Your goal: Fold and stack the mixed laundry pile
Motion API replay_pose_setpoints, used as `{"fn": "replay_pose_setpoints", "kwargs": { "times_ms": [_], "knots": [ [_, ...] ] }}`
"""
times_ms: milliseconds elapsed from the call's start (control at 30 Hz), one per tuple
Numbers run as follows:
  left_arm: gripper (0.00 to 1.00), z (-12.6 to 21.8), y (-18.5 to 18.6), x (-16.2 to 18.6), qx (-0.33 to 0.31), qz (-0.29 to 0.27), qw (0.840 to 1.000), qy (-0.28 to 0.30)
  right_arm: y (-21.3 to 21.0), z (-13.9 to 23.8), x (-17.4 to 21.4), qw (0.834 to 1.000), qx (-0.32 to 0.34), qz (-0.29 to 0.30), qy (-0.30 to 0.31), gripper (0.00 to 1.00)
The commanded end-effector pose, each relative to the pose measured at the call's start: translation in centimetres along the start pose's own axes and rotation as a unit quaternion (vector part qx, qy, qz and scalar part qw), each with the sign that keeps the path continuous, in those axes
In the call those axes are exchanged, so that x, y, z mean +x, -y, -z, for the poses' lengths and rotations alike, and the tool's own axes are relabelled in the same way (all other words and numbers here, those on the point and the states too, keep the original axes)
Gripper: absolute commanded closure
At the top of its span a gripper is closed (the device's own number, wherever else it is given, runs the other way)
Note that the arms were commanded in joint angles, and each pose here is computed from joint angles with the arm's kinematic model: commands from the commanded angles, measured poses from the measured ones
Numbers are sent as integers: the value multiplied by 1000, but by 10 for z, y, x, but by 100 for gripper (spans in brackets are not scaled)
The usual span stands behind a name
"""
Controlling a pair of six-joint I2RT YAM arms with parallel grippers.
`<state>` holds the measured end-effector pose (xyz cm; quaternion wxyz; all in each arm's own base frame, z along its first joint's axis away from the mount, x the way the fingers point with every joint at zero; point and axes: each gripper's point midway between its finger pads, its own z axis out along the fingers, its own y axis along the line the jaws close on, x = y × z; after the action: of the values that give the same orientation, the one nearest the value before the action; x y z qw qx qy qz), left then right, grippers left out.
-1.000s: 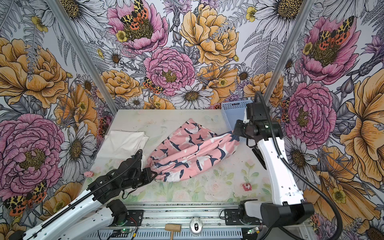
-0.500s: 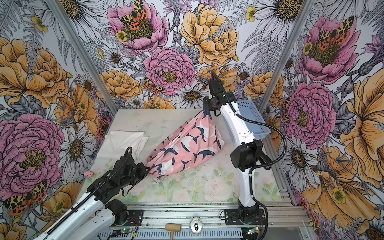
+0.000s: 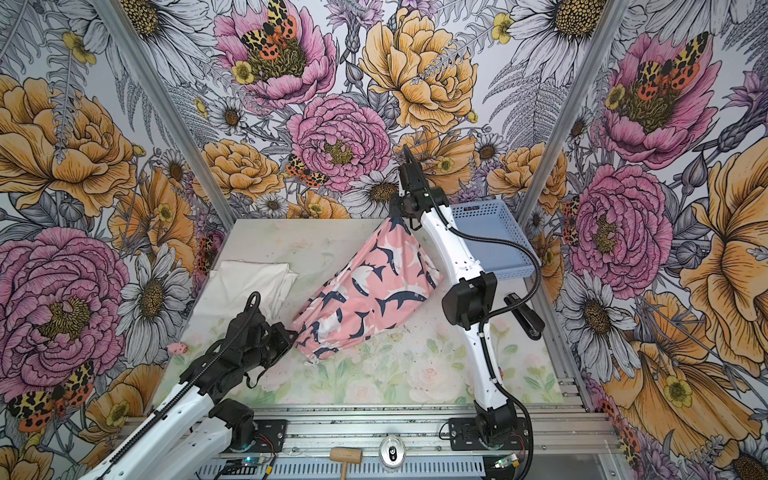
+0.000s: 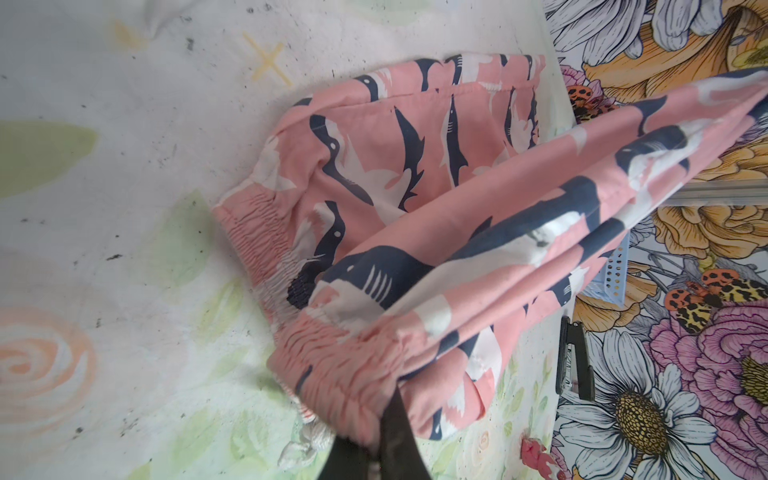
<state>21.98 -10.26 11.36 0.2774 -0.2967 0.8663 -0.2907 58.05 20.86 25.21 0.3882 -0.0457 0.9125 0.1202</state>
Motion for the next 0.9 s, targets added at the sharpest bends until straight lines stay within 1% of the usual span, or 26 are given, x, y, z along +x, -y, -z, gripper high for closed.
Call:
{"fn": "replay_pose_setpoints", "kwargs": {
  "times_ms": [0, 233, 467, 667, 867],
  "knots": [
    [100, -5, -26, 7, -38, 10, 999, -11, 8, -11, -34, 997, 10, -16, 73, 100],
    [100, -17, -34, 6, -42, 15, 999, -19, -4, -52, -24, 997, -12, -12, 76, 100],
    [100, -23, -42, 7, -47, 21, 998, -22, -6, -74, -27, 995, -14, -7, 102, 100],
    [100, -24, -43, 5, -47, 22, 998, -18, -13, -89, -25, 993, -33, -6, 109, 100],
    [100, -27, -45, 5, -50, 22, 998, -21, -10, -111, -15, 993, -33, -5, 109, 100]
  ]
}}
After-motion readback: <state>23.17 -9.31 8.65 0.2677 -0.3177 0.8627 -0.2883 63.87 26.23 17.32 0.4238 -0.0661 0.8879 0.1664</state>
